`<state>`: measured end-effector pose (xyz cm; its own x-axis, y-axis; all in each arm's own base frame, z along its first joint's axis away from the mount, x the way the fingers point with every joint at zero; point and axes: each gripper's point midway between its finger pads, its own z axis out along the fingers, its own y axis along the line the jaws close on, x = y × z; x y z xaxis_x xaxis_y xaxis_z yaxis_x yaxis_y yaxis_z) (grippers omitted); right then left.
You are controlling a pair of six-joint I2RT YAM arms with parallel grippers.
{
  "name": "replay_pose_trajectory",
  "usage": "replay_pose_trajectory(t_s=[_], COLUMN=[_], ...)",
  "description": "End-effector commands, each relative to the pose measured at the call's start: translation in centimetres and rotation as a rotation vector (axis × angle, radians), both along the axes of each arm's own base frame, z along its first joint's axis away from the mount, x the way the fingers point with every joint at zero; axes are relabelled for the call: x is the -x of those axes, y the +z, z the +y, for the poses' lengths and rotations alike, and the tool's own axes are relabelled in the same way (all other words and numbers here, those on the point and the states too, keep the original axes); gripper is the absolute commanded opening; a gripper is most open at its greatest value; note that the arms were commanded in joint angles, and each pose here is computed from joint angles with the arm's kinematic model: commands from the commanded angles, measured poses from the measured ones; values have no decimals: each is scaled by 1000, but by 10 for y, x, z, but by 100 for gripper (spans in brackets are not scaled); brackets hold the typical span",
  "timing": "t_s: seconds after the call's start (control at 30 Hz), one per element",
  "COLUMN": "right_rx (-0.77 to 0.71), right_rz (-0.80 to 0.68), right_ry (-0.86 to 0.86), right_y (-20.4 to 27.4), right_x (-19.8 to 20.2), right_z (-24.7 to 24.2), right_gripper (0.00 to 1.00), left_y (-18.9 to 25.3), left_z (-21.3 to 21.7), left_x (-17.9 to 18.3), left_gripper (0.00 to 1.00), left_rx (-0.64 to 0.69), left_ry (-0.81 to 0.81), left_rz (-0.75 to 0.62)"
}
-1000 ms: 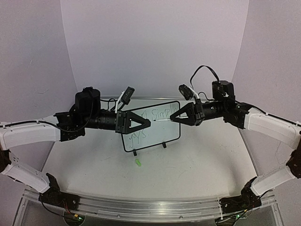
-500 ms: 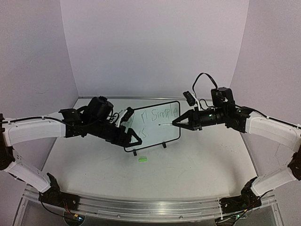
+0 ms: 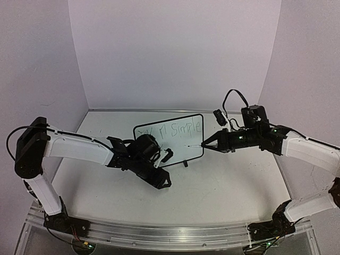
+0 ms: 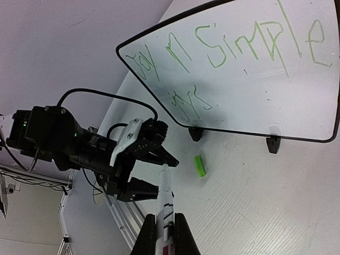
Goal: Write a sentence on the whiteboard
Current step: Pick up the pen cap from the center of the board.
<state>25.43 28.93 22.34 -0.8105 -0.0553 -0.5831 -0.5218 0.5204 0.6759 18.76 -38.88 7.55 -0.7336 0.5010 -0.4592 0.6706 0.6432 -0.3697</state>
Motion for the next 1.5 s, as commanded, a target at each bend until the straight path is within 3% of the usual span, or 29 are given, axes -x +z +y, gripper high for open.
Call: replay_pose_trajectory(t_s=[0.0, 0.67, 1.03, 1.47], right_rx=[-2, -27, -34, -27], right_rz=[-46, -49, -56, -50], right_ry=[-11, -13, -24, -29], right_y=[7, 13, 15, 10], right_x=[1, 12, 17, 15], right_z=[-5, -11, -16, -16], right_gripper=[0, 0, 0, 0], left_y=[6, -40, -56, -36], left_z=[-18, -18, 5, 14], left_x=[-12, -32, -9, 19], left_gripper=[64, 73, 74, 73], left_rx=[8, -118, -144, -95], left_ry=[-124, -221, -230, -233], left_rz=[-132, -196, -107, -33])
